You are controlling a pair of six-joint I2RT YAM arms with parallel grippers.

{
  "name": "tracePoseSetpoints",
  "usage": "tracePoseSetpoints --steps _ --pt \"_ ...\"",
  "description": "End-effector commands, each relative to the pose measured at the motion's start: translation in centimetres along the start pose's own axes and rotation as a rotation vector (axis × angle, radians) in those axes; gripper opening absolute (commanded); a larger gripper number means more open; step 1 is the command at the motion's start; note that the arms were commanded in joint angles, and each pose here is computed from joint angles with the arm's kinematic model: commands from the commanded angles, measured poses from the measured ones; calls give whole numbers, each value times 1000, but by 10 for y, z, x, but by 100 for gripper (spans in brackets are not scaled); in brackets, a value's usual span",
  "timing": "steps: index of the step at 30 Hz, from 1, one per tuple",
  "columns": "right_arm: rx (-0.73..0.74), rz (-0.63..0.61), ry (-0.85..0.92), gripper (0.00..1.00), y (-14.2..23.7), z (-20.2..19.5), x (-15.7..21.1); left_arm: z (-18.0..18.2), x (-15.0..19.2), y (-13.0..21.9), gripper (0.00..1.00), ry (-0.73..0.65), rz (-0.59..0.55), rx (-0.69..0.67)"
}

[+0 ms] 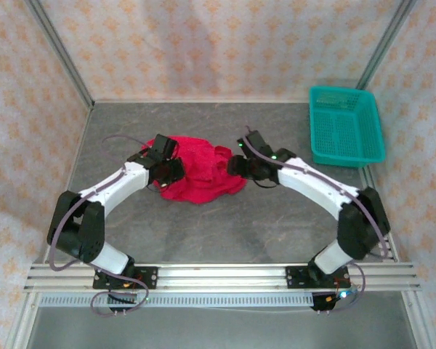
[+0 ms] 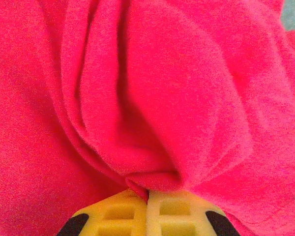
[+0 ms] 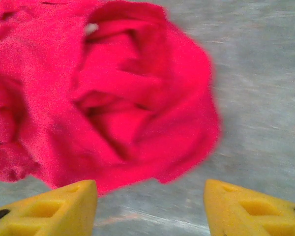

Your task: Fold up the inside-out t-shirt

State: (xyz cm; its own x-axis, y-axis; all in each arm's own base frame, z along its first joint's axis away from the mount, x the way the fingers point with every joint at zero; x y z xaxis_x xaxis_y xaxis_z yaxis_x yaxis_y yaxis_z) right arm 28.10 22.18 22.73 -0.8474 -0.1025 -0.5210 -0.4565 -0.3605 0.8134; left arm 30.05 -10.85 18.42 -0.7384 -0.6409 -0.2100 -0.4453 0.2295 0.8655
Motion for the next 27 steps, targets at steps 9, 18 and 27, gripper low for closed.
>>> tracePoseSetpoints --steps 9,18,27 --pt "-73 85 7 62 -80 61 1 -10 -11 29 0 -27 -50 16" --pt "77 -51 -83 0 8 -11 -37 0 -31 76 0 -31 -130 8" --pt "211 -154 -212 0 113 -105 -2 -17 -29 88 0 6 -96 200"
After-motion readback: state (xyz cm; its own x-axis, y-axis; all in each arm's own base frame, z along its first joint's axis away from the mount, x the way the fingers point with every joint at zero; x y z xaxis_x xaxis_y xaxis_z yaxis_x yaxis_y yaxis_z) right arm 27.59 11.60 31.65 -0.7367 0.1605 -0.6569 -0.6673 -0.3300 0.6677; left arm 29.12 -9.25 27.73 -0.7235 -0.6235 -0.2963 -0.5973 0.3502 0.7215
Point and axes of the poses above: each hand's point on the last joint's axis, 136 mm out from that joint toward the fingers, its own y axis back along the fingers, its own z axis along the line the jaws close on, x = y × z, the point moved 10 cm from there along y, back along the fingers, and after that the axes turned 13 degrees about y, right-handed, at the moved point
